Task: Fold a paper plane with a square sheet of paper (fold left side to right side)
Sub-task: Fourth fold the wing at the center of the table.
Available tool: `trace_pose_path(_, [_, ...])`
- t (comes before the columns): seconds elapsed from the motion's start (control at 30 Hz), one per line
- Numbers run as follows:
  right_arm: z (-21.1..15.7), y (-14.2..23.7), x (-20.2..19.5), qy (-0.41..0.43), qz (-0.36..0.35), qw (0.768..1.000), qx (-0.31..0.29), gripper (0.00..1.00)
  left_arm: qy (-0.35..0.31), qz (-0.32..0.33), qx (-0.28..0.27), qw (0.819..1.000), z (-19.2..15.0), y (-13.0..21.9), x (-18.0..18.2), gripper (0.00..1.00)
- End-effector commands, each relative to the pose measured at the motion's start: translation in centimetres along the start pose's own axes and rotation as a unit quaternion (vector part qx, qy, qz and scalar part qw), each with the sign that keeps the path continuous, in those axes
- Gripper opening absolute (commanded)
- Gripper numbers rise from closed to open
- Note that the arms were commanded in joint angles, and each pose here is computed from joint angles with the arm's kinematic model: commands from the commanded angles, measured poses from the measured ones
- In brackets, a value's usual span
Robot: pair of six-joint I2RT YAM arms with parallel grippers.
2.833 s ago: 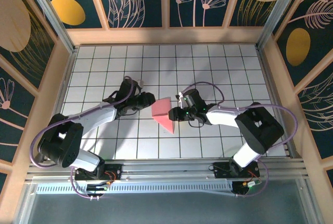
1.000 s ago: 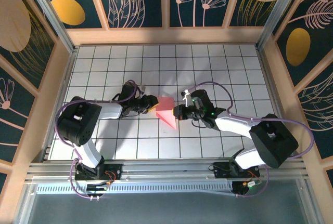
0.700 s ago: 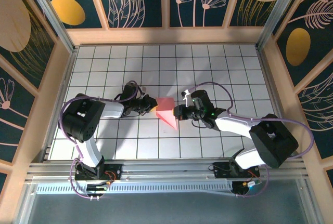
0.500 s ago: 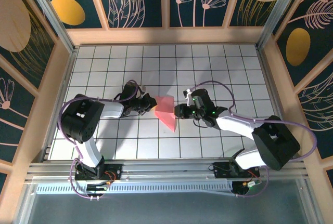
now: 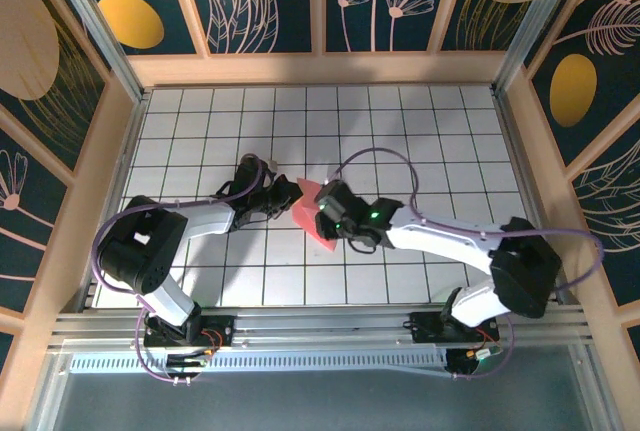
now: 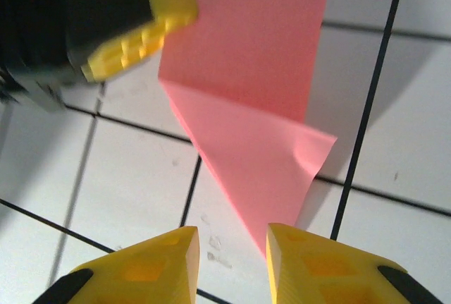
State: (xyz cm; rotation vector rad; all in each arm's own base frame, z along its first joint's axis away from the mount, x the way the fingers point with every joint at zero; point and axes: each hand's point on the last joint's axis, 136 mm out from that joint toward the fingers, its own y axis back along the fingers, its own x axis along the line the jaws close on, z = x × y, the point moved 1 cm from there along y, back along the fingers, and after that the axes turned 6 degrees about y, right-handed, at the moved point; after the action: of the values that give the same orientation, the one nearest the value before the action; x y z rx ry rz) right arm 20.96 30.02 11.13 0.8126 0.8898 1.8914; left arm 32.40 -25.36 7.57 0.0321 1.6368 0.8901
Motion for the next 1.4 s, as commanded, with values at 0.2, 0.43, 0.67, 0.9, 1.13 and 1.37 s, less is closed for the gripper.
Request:
trace_pose_path(0.2, [-3.1,-3.1,0.7,0.038,-0.108,0.993,0.032,0.32,0.027,-0.008,-0.011,1.000,-0.1,-0.1,-0.5,0.00])
trace_pose_path(0.43, [-3.1,-4.4,0.1,0.053,-0.131,0.990,0.027,0.32,0.026,-0.008,-0.007,1.000,-0.2,-0.2,-0.6,0.00])
trace_pose_path(0.67, [-3.0,-5.1,-0.6,0.058,-0.150,0.987,0.024,0.31,0.025,-0.005,-0.005,1.000,-0.3,-0.3,-0.5,0.00])
trace_pose_path(0.9, [-2.5,-5.4,-1.1,0.066,-0.167,0.984,0.017,0.27,0.023,-0.001,-0.004,1.000,-0.3,-0.4,-0.4,0.00])
trace_pose_path(1.13, [-2.3,-5.8,-1.3,0.074,-0.172,0.982,0.015,0.25,0.022,0.000,-0.003,1.000,-0.3,-0.5,-0.4,0.00])
trace_pose_path(1.37, [-2.4,-6.1,-1.3,0.082,-0.175,0.981,0.018,0.21,0.021,0.002,-0.001,1.000,-0.3,-0.5,-0.3,0.00])
